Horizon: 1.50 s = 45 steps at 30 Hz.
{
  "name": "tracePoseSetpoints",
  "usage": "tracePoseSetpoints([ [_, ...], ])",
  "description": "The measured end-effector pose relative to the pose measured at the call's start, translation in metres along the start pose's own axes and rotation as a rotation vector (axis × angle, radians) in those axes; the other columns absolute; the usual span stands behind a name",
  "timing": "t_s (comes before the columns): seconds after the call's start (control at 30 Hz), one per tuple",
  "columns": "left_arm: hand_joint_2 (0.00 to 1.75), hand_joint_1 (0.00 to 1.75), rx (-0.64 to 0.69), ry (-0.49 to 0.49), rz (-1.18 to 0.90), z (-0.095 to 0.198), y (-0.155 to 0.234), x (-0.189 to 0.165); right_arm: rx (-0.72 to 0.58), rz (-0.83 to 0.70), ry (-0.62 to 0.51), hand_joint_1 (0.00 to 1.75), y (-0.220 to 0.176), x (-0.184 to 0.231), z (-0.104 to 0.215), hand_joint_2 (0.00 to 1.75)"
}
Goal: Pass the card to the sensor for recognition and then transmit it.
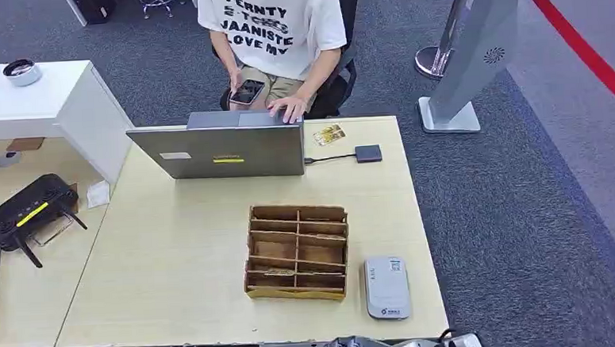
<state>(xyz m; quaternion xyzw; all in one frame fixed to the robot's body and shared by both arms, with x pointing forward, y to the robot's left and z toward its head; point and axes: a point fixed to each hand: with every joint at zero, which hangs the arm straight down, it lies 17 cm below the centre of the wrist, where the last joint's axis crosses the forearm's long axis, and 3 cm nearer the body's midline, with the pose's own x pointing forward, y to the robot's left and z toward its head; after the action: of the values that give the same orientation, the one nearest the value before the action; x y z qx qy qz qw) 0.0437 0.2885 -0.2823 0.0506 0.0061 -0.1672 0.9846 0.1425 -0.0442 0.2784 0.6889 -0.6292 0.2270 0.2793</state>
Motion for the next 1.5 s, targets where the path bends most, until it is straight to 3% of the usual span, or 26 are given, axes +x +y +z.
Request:
tracePoseSetpoints([
  [0.17, 0.0, 0.0, 0.0, 0.0, 0.003, 0.0, 0.0, 0.0, -0.009, -0.006, 0.028, 1.75, -0.001, -0.007, 0.004, 0.0],
  [0.77, 0.0, 0.0, 0.003, 0.001, -0.009, 0.0, 0.001, 0.0, 0.187, 0.095, 0.04, 1.75, 0.03, -0.006, -0.001, 0.0],
  [1.03, 0.0, 0.0, 0.002, 0.001, -0.003, 0.0, 0.001, 0.0, 0.061, 0.095, 0.036, 1.75, 0.01, -0.008, -0.003, 0.0],
  [1.07, 0.0, 0.0, 0.002, 0.0, -0.002, 0.0, 0.0, 0.0, 0.044, 0.096, 0.042, 1.03, 0.007, -0.01, -0.003, 0.0],
  [1.1, 0.0, 0.0, 0.001, 0.0, 0.001, 0.0, 0.0, 0.0, 0.028, 0.098, 0.053, 0.0, 0.004, -0.012, -0.002, 0.0],
  [1.5, 0.0, 0.0, 0.0, 0.005, 0.013, 0.0, -0.001, 0.0, -0.158, 0.013, 0.099, 0.0, -0.027, -0.025, 0.01, 0.0],
])
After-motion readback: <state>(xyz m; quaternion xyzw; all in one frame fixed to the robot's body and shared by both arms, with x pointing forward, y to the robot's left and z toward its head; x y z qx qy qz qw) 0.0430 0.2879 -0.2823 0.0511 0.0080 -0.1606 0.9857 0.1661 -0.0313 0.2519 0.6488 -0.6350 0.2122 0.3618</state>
